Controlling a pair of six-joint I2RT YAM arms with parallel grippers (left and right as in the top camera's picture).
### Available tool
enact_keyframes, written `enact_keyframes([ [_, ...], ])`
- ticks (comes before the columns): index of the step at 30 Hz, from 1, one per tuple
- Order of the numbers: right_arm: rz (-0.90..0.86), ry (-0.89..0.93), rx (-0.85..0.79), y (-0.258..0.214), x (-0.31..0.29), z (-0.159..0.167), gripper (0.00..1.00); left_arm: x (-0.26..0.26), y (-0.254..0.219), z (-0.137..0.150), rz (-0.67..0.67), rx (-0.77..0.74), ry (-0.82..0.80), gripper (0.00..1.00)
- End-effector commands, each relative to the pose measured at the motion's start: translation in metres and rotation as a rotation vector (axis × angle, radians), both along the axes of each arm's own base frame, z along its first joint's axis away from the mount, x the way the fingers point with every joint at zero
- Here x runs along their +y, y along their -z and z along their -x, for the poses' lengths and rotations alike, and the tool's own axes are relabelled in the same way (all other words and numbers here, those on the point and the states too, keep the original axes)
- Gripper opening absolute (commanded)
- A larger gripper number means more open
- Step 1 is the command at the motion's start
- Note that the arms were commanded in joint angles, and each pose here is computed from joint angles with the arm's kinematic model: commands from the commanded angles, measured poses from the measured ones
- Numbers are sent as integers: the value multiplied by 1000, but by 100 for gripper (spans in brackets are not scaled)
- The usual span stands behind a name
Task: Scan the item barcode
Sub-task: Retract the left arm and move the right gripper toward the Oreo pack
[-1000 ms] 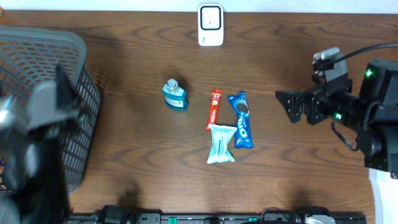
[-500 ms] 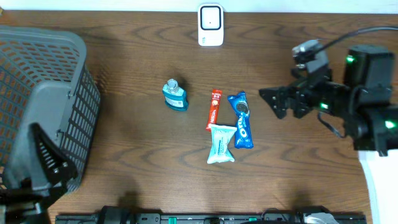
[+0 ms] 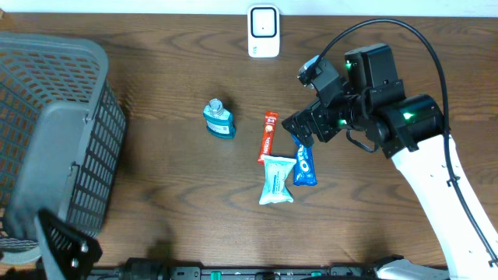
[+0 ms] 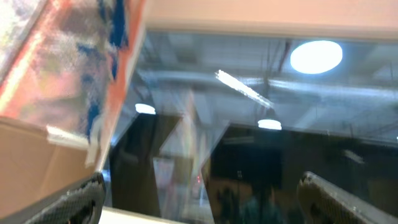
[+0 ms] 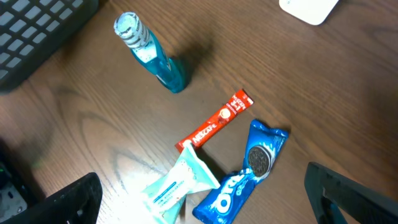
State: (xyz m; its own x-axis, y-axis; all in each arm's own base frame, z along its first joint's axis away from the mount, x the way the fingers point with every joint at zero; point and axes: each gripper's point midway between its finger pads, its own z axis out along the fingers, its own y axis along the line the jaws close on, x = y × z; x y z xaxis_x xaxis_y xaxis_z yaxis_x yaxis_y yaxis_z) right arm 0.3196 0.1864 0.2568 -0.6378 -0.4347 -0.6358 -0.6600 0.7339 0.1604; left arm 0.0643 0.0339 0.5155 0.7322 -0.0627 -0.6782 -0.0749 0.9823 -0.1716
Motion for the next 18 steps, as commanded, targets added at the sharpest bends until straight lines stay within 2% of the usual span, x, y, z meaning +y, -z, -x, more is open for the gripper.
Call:
enact_keyframes([
  [1,5,-9,-33,-7,3,-3,99,2,10,7,-10,-39,-46,98],
  [8,30,21,-91,-16,-1,-14,99,5,8,9,-10,-69,-106,98],
  [18,73,27,-176,-31,4,-22,99,6,8,10,-8,-71,-110,98],
])
